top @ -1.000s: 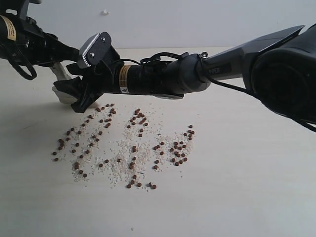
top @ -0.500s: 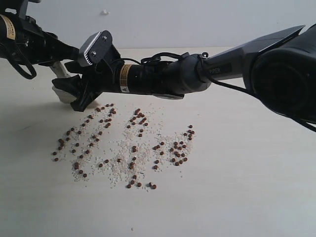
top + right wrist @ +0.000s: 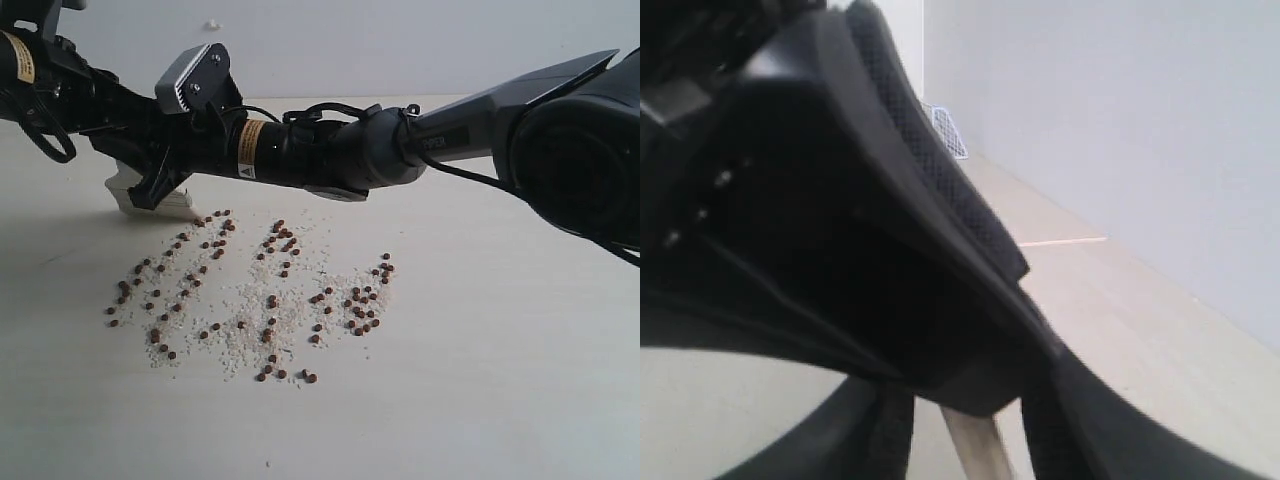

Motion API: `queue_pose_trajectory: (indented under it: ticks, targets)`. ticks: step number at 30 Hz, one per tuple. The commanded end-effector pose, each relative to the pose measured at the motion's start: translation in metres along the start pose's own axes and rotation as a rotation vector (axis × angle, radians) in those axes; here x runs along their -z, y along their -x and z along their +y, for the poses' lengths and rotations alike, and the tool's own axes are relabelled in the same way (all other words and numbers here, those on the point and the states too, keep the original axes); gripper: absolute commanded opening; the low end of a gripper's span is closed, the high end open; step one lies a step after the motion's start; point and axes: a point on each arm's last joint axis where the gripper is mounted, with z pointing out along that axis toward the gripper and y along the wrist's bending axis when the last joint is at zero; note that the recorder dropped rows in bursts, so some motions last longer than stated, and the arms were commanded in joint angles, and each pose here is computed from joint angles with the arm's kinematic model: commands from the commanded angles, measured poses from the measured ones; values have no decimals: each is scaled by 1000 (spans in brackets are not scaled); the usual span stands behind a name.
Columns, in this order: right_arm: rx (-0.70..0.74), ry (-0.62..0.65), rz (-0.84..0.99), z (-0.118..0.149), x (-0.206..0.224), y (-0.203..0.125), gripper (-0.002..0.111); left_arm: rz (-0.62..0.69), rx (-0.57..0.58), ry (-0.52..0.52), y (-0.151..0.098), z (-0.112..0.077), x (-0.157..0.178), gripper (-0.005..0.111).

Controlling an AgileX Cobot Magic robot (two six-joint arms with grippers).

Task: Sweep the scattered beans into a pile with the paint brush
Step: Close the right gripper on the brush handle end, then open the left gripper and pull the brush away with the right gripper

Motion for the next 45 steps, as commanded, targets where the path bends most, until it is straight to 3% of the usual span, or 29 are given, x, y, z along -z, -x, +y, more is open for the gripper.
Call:
queue_pose_trajectory:
  ticks: [1, 5, 11, 16, 18, 22, 26, 28, 32, 38, 45]
  targets:
    - [39, 29, 5, 2, -1, 6, 28, -12, -5, -6, 2, -1, 1, 0]
    - [45, 31, 53, 2, -1, -5, 25, -18, -1, -10, 3, -2, 1, 0]
    - [23, 18, 37, 1, -1, -6, 0, -17, 4, -12, 3, -2, 1, 0]
    - [17, 9, 31, 0, -1, -6, 0, -40, 13, -25, 5, -3, 1, 0]
    - [24, 6, 29, 0, -1, -6, 0, -48, 13, -28, 5, -3, 1, 6]
    - [25, -3, 21, -1, -1, -4, 0, -87, 15, -42, 10, -4, 6, 40]
    - [50, -23, 9, -3, -1, -3, 0, -135, 19, -51, 16, -3, 17, 82]
    - [76, -25, 8, -3, -1, -3, 0, -165, 14, -55, 20, -3, 24, 89]
    - [128, -25, -15, -5, -4, 6, 0, -223, 23, -43, 26, 6, 37, 84]
    - [185, -30, -84, -12, -10, 36, 0, -303, 82, 26, 27, 39, 64, 64]
    - [203, -17, -88, -16, -7, 82, 0, -420, 120, 38, 13, 54, 93, 64]
